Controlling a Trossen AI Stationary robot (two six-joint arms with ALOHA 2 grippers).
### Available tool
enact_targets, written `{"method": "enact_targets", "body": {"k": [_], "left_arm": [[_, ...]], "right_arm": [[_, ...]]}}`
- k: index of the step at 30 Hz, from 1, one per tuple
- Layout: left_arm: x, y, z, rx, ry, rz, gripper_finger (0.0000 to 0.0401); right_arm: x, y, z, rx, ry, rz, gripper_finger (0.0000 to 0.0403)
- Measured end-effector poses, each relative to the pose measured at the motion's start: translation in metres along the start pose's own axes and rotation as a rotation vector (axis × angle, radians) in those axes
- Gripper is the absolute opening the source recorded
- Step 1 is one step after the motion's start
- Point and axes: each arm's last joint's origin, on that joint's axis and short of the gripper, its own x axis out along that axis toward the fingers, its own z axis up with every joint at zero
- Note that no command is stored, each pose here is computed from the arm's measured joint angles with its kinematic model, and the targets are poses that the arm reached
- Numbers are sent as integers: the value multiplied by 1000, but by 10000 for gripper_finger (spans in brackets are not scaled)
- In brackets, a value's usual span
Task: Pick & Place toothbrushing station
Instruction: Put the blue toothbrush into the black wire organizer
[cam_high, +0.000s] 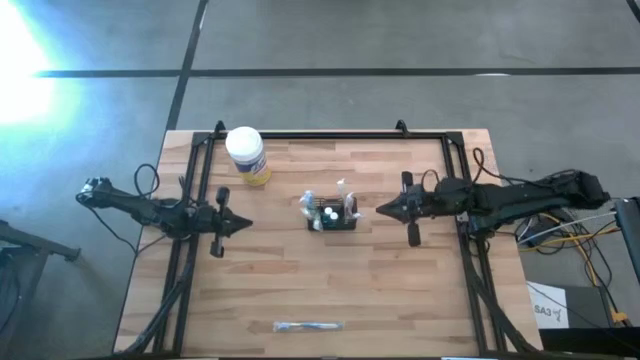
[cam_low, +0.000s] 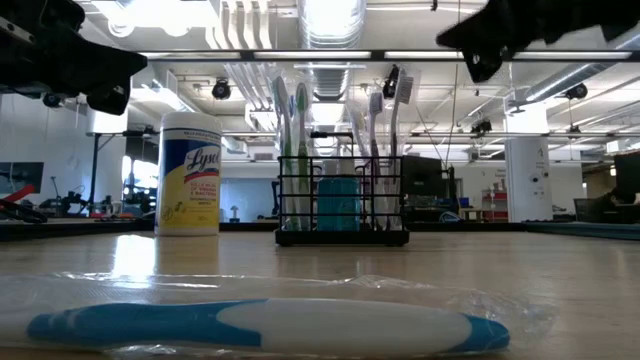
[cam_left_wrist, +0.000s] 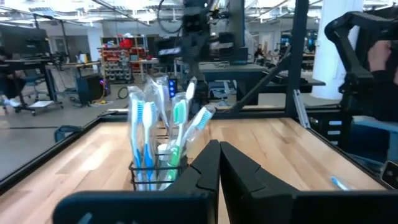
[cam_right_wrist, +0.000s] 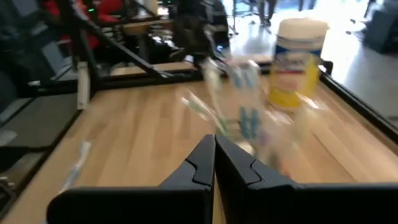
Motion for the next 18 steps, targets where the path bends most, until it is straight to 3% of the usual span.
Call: {"method": "enact_targets", "body": {"k": [4,8,14,18], "left_arm": [[-1,1,1,-6,-15,6,11],[-2,2,3,-14,-34,25,8],[-5,3,6,-47,-63,57,14],[-5,4,6,-59,-71,56,17]], "right_arm": [[8,31,25,-50,27,42,8],[21,70,42,-64,41,-12,8],[49,132,50,-147,126,-30,8],[78,165,52,-90,177,-12,9]]}}
